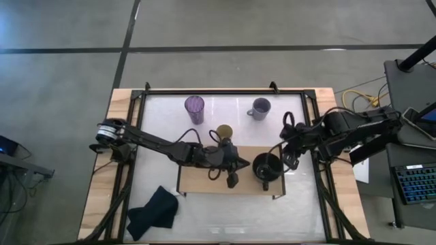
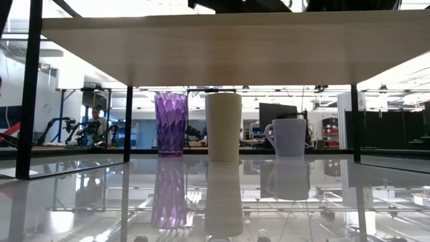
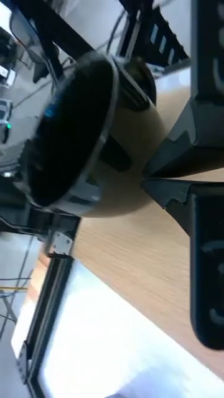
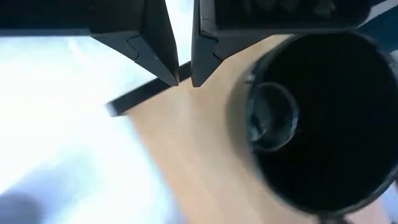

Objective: Stack small to large cups/mugs on shelf
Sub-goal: Put the gray mug on the shelf

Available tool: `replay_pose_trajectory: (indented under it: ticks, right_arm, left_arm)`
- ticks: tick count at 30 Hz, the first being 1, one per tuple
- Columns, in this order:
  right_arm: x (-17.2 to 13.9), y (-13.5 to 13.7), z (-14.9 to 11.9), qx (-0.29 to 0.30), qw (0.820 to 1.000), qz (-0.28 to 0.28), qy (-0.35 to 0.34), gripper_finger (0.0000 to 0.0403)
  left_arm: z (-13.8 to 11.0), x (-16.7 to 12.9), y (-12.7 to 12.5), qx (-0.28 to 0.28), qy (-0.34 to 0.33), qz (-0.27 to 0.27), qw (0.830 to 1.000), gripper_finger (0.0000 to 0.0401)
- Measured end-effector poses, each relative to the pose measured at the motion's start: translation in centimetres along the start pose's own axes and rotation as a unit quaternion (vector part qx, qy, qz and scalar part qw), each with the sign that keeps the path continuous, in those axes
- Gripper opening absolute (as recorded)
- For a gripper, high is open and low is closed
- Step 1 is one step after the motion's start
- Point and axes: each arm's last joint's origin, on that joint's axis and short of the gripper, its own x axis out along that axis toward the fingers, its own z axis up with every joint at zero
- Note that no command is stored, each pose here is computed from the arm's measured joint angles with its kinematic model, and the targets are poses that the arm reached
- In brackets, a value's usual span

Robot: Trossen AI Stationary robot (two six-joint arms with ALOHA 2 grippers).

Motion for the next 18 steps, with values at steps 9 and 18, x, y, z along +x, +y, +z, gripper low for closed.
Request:
replay_pose_trajectory:
  ticks: [9,18]
  right_arm:
    - [-3.0,-1.1,1.5,-0.034,0.997,-0.001,-0.076,0.0038]
    - [-3.4,-2.3,5.4,-0.076,0.981,0.043,-0.172,0.0038]
  left_arm:
    - [7.0,-7.2,-0.1,-0.003,-0.089,-0.037,0.995,0.0000]
    - [10.2,-11.6,4.6,-0.032,-0.052,-0.058,0.996,0.0000]
